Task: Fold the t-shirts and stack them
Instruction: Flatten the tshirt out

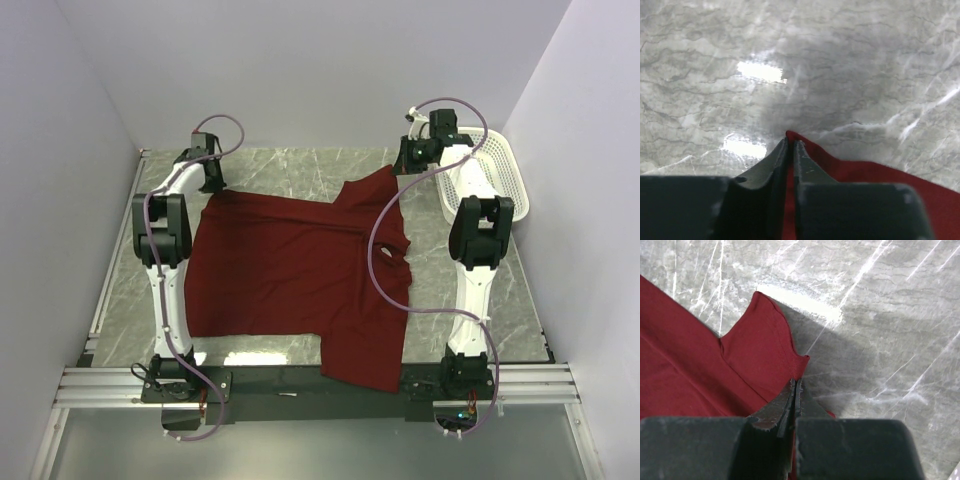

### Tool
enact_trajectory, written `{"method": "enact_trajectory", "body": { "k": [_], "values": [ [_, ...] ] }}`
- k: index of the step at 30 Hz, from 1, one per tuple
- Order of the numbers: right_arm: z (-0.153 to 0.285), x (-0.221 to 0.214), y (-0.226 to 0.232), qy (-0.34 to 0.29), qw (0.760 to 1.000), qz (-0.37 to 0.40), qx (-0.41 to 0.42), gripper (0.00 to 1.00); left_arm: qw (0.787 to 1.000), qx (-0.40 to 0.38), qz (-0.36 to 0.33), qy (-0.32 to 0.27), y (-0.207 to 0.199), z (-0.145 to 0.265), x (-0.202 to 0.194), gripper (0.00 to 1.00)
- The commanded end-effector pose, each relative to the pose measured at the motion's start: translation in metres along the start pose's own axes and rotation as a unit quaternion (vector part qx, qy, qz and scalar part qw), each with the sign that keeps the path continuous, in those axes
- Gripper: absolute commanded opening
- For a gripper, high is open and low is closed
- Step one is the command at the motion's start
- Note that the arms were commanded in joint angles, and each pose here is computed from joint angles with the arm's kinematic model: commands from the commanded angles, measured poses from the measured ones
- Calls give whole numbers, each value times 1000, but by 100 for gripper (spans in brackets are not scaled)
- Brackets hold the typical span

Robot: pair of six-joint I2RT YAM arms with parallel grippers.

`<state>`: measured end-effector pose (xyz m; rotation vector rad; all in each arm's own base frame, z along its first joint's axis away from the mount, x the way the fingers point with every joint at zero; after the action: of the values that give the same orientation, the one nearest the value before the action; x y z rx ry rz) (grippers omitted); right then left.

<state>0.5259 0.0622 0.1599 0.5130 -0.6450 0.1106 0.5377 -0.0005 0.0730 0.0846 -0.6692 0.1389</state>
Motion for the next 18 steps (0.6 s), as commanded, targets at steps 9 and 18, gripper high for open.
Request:
{"method": "enact_trajectory", "body": {
  "k": [9,18],
  "values": [
    [16,11,9,-16,1000,4,19,0,999,-25,-6,22,-12,19,-8,0],
    [69,73,40,-111,992,54,15,0,967,-161,119,-156,13,118,88,0]
  ]
}}
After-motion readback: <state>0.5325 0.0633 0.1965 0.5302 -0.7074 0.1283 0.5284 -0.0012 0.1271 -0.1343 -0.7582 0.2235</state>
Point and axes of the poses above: each gripper's point midway between its finger pads, its own z axis back along the fingers, its own y axis along the line the jaws close on, x = y × z, the point moved 6 cm from there along z, back along the fingers, and after that the axes turned 6 degrees about -z, right-handed, at the moved point
